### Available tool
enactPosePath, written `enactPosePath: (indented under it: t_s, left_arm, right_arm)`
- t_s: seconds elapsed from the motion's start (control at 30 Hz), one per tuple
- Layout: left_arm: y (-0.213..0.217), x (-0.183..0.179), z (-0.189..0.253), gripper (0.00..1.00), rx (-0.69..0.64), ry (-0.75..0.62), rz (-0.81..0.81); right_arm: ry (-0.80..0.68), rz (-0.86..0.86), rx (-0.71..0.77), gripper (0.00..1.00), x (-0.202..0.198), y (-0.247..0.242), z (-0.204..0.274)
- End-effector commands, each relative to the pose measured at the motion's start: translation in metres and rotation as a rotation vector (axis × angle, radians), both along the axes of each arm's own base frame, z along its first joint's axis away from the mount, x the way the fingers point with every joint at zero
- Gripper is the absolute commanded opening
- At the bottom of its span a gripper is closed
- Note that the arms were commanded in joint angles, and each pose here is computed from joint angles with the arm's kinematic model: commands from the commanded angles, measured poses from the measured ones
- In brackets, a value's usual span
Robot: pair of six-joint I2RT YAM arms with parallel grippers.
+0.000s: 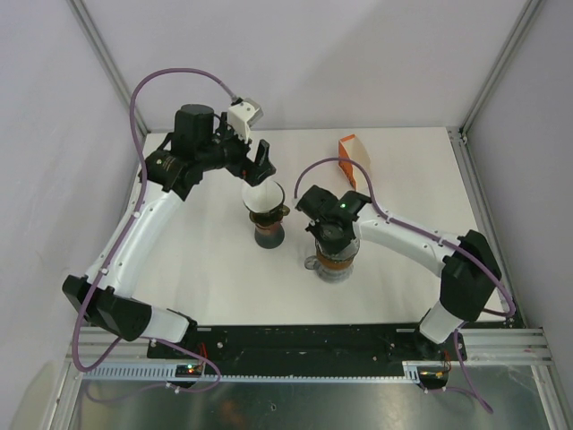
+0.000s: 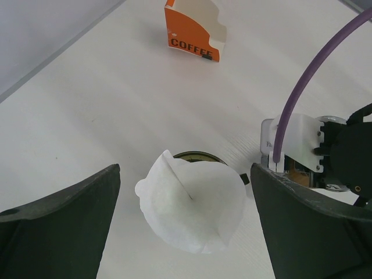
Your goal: Place the coffee filter in the dripper
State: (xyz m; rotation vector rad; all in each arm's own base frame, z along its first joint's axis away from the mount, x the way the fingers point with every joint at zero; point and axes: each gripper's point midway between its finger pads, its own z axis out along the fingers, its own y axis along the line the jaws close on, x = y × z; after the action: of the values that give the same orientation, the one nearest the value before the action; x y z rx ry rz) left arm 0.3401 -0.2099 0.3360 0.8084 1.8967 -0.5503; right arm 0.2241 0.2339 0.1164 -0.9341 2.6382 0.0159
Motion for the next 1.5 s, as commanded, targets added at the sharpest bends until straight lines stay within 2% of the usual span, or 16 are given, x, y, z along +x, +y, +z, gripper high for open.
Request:
enactPosePath:
  t_s: [0.0,0.13,0.27,0.33,0.53,0.7,0.83,1.0,1.1,1.23,1.47]
  left_arm:
    - [-0.002,-0.009,0.022,0.97,-0.035,-0.053,-0.018]
    - [-0.009,-0.019,0.029,0.89,-0.088,-0.024,-0.045]
    - [-0.023,-0.045,0.039,0.78,-0.142,-0.020,-0.178]
    - [-0.031,-0.057,0.032,0.76,-0.143,-0.012,-0.259]
    - [-0.054,-0.097,0.003,0.77,-0.154,0.066,-0.453]
    - [-0.070,-0.128,-0.014,0.78,-0.134,0.072,-0.586]
    - [-0.080,-0.150,-0.041,0.79,-0.068,0.011,-0.729]
    - [-0.095,-0.181,-0.076,0.77,0.017,-0.107,-0.948]
    - [-0.103,-0.187,-0.093,0.76,0.070,-0.172,-1.023]
    - [-0.117,-0.184,-0.097,0.77,0.104,-0.231,-1.045]
    - [-0.127,-0.180,-0.122,0.76,0.147,-0.230,-1.072]
  right_arm:
    - [-0.084,-0.006,0.046,0.00,0.006,0.000,0.029]
    - [-0.094,-0.005,0.070,0.00,0.006,-0.001,0.036]
    - [-0.067,-0.007,0.077,0.00,0.007,-0.004,0.034]
    - [-0.051,-0.002,0.087,0.00,0.007,-0.002,0.032]
    - [-0.013,0.016,0.124,0.00,0.005,0.005,0.028]
    - [0.018,0.024,0.156,0.05,0.005,0.009,0.022]
    - [0.041,0.025,0.193,0.05,0.004,0.015,0.018]
    - [0.048,0.009,0.169,0.04,0.005,0.012,0.009]
    - [0.050,0.000,0.164,0.03,0.005,0.011,0.006]
    - [0.055,-0.009,0.162,0.03,0.004,0.011,0.003]
    - [0.047,-0.017,0.175,0.02,0.004,0.011,0.005]
